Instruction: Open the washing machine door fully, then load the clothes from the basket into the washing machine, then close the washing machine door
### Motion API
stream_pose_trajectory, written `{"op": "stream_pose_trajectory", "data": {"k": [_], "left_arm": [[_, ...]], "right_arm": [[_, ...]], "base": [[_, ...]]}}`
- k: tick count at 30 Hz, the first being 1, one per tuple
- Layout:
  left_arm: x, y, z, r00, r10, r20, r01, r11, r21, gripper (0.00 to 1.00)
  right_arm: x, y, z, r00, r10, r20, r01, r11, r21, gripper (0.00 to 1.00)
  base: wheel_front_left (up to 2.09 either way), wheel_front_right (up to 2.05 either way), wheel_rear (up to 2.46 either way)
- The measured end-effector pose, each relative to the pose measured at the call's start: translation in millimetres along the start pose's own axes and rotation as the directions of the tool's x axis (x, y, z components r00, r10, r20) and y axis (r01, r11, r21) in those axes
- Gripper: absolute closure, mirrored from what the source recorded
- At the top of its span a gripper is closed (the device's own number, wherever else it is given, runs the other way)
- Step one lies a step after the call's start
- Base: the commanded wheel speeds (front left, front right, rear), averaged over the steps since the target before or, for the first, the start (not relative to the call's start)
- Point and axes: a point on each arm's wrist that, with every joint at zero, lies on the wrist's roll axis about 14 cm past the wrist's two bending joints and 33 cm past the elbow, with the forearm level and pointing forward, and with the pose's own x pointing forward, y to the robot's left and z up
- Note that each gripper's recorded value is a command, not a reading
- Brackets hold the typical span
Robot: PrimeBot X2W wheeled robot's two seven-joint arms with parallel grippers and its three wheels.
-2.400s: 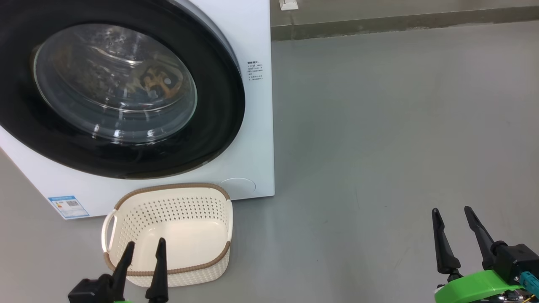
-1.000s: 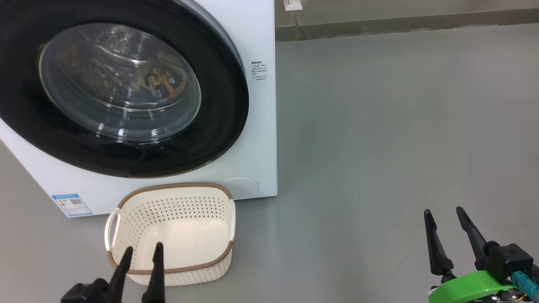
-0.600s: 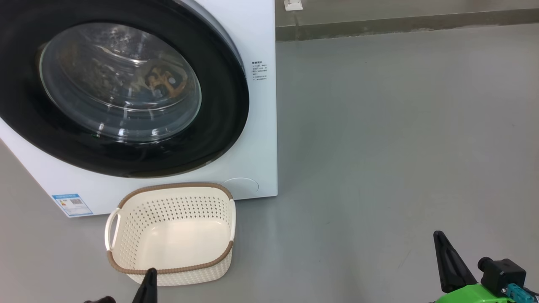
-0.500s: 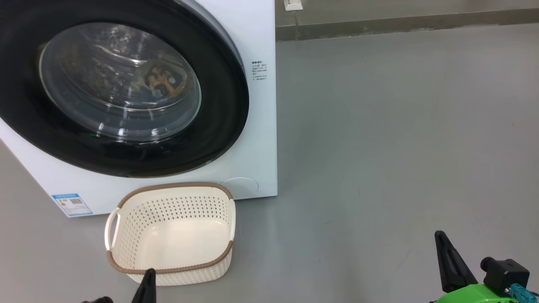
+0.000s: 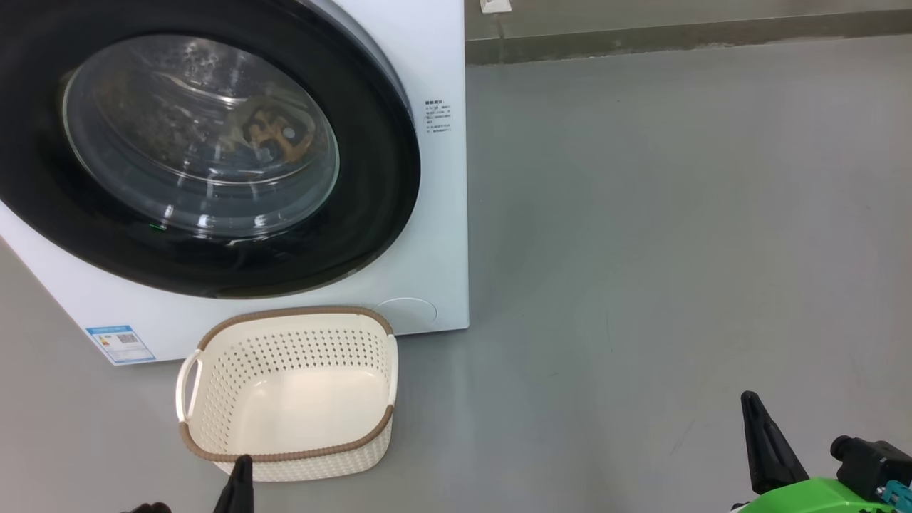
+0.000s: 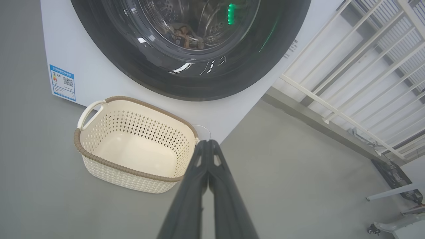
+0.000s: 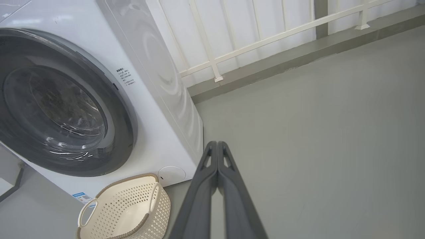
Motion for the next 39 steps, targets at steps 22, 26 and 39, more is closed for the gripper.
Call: {"op": "stream_pose_trajectory", "data": {"k": [22, 26, 39], "left_arm": [[6, 10, 5, 0.999, 0.046, -0.011, -0.047, 0.977, -0.206, 1.0], [7, 11, 6, 0.999, 0.052, -0.014, -0.054, 0.968, -0.246, 1.0], [12, 14, 10, 0.998, 0.065, -0.016, -0.066, 0.93, -0.362, 1.0]], "right_arm": [[2, -6, -6, 0.998, -0.041, -0.039, 0.05, 0.962, 0.268, 1.0], [2, -7, -7, 0.998, -0.047, -0.044, 0.058, 0.948, 0.313, 1.0], [5, -7, -9, 0.997, -0.052, -0.062, 0.074, 0.891, 0.449, 1.0]], "base": [[0.0, 0.0, 0.0], [0.0, 0.0, 0.0], [0.0, 0.0, 0.0]]}}
